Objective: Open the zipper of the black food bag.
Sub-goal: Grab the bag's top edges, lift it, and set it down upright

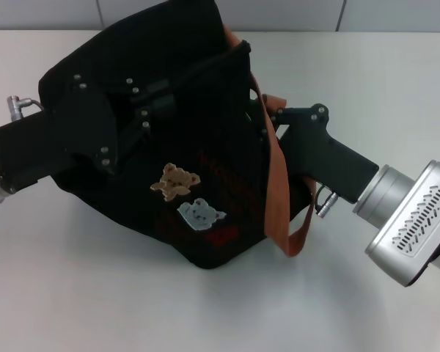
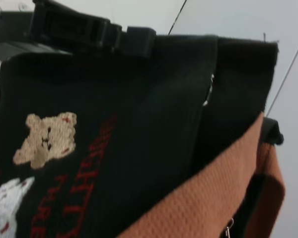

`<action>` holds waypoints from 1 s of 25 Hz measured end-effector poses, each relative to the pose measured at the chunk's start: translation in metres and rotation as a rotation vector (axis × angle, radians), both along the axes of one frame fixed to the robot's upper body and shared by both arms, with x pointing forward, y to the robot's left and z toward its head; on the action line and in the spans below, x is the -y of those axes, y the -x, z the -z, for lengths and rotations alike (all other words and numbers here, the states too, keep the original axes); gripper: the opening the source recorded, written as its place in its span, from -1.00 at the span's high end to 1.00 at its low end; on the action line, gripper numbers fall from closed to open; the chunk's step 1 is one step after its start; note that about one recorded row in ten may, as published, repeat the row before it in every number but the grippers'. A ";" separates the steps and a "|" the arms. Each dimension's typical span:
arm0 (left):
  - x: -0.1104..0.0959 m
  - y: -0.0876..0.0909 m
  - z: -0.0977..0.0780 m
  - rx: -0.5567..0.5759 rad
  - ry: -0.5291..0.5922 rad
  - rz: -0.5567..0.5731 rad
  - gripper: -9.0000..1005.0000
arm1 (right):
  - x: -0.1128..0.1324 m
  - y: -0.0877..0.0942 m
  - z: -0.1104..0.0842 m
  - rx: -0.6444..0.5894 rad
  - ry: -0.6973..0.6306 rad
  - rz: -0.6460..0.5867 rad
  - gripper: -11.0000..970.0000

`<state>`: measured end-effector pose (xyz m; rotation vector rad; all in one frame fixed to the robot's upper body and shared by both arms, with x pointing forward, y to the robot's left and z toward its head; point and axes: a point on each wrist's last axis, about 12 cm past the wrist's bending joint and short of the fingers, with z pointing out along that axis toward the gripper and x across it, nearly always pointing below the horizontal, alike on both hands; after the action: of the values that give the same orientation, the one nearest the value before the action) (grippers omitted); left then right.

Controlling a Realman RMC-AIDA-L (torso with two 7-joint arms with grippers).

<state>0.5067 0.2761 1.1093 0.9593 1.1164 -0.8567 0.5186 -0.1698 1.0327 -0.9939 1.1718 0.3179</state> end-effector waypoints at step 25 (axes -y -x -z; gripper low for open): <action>-0.028 0.012 0.004 -0.005 0.040 -0.140 0.76 | 0.044 0.002 0.022 -0.078 0.094 0.171 0.78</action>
<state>0.4946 0.3044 1.1055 0.8364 1.1521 -0.7650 0.5163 -0.2137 1.0112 -0.9617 1.3436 0.1677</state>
